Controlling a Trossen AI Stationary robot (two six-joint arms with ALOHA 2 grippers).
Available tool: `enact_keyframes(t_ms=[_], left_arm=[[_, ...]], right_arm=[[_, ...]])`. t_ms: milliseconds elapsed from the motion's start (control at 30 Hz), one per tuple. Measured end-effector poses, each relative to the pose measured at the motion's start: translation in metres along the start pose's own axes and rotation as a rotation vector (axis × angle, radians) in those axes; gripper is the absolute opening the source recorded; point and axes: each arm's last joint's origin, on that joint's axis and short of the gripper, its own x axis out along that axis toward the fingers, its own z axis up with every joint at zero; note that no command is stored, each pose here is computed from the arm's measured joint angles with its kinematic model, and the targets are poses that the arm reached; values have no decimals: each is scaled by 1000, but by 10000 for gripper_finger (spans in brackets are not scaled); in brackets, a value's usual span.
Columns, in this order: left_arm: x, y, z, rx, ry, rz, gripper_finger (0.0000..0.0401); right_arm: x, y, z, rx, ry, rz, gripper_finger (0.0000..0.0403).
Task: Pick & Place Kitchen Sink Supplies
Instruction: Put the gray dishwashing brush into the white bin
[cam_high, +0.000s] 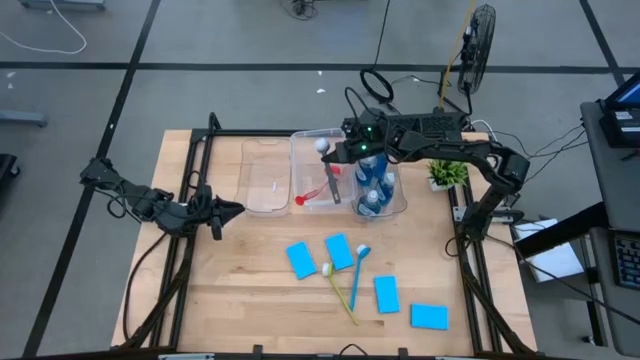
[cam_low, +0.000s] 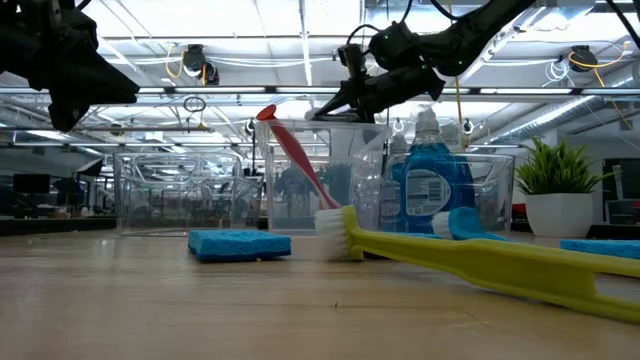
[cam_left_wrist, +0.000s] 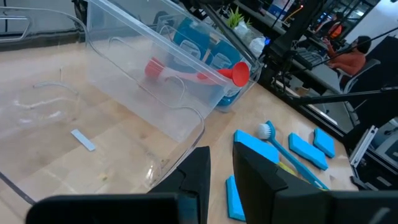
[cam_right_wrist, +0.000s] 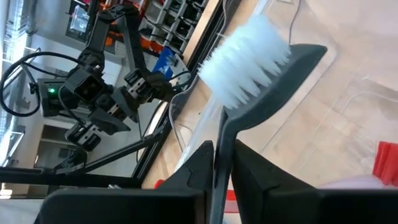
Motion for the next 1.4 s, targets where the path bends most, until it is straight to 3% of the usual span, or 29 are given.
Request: enact_keyframes(t_ms=[400, 1000, 1400], left_arm=[[0, 0, 0, 2, 0, 0, 72], [0, 0, 0, 4, 0, 0, 72], [0, 0, 0, 5, 0, 0, 72]], right_arm=[[0, -1, -1, 15, 11, -12, 90], [0, -1, 0, 52, 5, -6, 211], [-4, -2, 3, 248, 32, 28, 223]])
